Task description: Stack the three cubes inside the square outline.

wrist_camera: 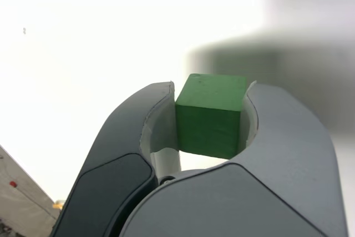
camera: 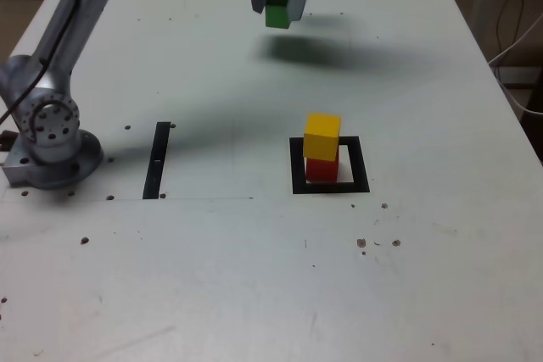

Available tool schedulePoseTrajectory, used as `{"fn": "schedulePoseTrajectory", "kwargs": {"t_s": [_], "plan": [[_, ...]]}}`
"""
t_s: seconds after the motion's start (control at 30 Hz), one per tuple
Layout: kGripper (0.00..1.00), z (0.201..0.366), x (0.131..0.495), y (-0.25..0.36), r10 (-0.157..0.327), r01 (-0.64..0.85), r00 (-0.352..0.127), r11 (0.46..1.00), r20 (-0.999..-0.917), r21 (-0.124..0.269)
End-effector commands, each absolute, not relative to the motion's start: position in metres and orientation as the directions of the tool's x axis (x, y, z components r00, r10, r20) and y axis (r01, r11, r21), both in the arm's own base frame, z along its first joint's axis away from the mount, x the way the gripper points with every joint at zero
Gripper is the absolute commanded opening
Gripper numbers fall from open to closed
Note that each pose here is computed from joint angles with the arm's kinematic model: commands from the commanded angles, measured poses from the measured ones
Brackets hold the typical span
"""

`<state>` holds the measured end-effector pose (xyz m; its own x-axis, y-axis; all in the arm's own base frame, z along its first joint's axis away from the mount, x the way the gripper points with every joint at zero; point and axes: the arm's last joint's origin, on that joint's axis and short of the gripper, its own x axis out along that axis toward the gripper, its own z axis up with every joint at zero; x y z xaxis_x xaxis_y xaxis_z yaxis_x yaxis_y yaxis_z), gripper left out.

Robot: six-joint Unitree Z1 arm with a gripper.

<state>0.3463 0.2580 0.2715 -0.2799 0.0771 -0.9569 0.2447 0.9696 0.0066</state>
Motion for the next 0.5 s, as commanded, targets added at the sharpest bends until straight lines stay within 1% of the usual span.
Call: {"fn": "schedulePoseTrajectory", "kwargs": {"t_s": [0.0,0.13,0.33,0.47], "plan": [[0.29,0.285,0.344,0.242,0.074,0.236,-0.267,0.972,-0.9608,0.009],[0.29,0.303,0.339,0.211,0.063,0.210,-0.246,0.978,-0.9672,0.011],[0.29,0.328,0.335,0.160,0.069,0.201,-0.207,0.979,-0.9758,0.027],[0.29,0.336,0.332,0.130,0.051,0.199,-0.194,0.980,-0.9797,0.011]]}}
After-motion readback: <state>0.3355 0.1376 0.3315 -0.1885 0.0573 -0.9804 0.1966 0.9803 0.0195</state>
